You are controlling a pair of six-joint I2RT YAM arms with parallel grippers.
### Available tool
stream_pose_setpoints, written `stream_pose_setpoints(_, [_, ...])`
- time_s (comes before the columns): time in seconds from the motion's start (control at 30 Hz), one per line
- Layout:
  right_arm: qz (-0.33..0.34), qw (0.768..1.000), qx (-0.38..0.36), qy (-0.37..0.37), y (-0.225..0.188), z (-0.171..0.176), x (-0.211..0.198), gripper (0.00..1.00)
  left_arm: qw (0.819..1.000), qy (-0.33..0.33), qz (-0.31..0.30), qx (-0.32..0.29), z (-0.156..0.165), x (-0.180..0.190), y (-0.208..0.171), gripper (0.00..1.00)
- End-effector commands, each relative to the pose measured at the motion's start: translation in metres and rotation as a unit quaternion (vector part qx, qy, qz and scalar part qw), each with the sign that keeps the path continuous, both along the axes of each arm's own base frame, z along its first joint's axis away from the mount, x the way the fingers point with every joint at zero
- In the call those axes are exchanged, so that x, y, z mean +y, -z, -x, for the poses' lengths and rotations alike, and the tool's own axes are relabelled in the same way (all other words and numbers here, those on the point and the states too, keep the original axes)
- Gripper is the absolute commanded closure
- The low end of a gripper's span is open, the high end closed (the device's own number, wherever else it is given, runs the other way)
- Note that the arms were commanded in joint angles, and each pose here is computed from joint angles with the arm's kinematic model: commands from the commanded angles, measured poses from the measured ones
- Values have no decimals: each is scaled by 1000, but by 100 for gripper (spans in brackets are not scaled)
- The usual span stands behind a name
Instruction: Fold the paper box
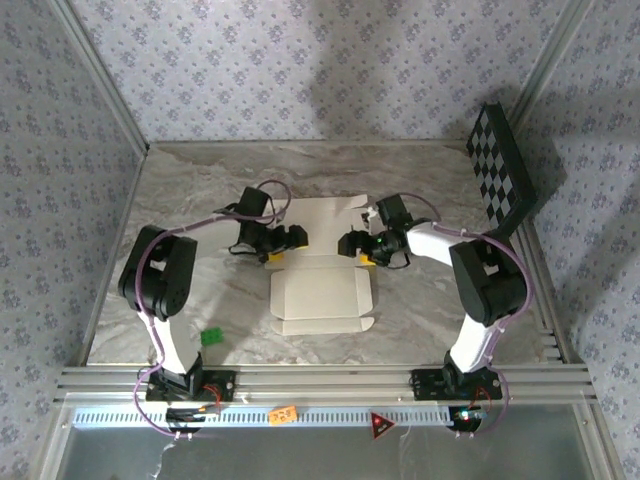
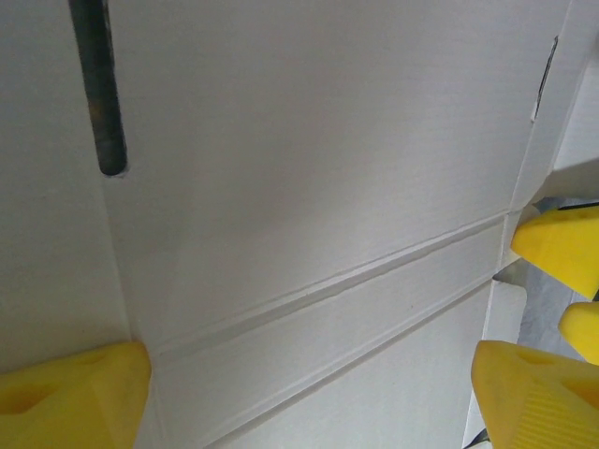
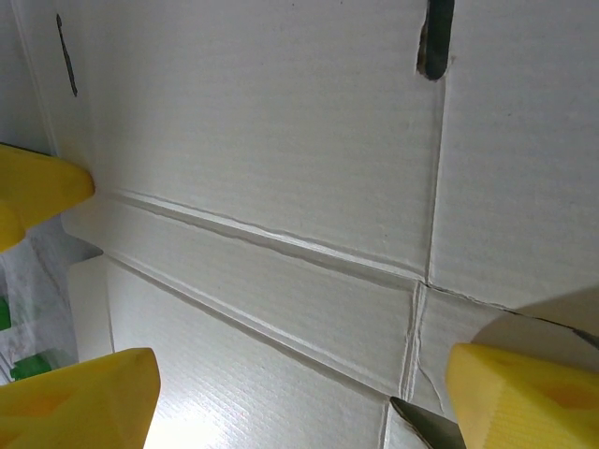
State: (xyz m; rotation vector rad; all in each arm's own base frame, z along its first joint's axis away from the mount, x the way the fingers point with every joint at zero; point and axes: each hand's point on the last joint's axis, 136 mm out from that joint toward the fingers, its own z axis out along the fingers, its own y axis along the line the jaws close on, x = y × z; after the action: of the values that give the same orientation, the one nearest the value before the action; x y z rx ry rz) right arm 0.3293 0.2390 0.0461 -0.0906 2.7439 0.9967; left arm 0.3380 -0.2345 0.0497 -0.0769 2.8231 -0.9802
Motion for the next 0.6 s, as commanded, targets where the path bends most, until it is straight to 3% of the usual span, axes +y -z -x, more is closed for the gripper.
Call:
stream_pose_setpoints(0.0, [13, 1000, 20, -10, 13, 7, 7, 17, 1000, -1, -5, -13, 5, 11, -8, 11])
stream_pose_setpoints(0.3, [44, 999, 9, 0, 4, 14, -2, 17, 999, -15, -1, -35, 11, 32, -25, 11])
stream_pose_setpoints(0.57, [43, 998, -34, 11, -37, 6, -1, 18, 998, -10, -10, -67, 15, 42, -61, 9])
